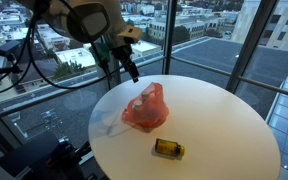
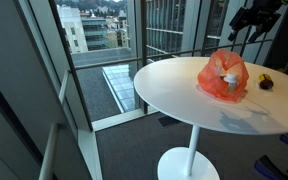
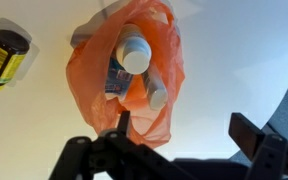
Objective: Put the brown bottle inside plastic bag
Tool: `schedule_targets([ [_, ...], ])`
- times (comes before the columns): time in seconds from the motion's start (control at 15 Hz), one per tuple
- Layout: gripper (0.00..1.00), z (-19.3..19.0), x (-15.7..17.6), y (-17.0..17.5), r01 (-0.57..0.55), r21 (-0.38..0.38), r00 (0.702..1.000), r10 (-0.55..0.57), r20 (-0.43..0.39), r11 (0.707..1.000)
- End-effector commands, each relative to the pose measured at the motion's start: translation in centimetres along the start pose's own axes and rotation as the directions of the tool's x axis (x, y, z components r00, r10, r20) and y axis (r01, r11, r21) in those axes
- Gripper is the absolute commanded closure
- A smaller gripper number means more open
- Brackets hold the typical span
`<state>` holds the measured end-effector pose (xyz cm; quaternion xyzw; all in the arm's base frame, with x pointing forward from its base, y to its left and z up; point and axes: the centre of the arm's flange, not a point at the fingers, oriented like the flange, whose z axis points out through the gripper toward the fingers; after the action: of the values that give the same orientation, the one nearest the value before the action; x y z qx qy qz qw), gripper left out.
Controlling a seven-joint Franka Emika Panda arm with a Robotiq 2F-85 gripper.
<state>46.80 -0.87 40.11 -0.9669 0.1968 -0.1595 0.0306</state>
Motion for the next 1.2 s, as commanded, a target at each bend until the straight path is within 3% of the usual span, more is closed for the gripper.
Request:
schedule_targets([
  [0.0, 0.0, 0.7, 3.6, 0.9, -0.117, -0.08, 0.992, 0.12, 0.042, 0.99],
  [0.4, 0.0, 2.0, 6.3, 4.1, -0.29, -0.183, 0.941, 0.314, 0.125, 0.94],
  [0.87, 0.0, 4.3, 7.9, 10.8, -0.411, -0.217, 0.895, 0.437, 0.09, 0.886],
  [1.13, 0.0, 5.4, 7.8, 15.6, -0.492, -0.248, 0.85, 0.522, 0.073, 0.835],
])
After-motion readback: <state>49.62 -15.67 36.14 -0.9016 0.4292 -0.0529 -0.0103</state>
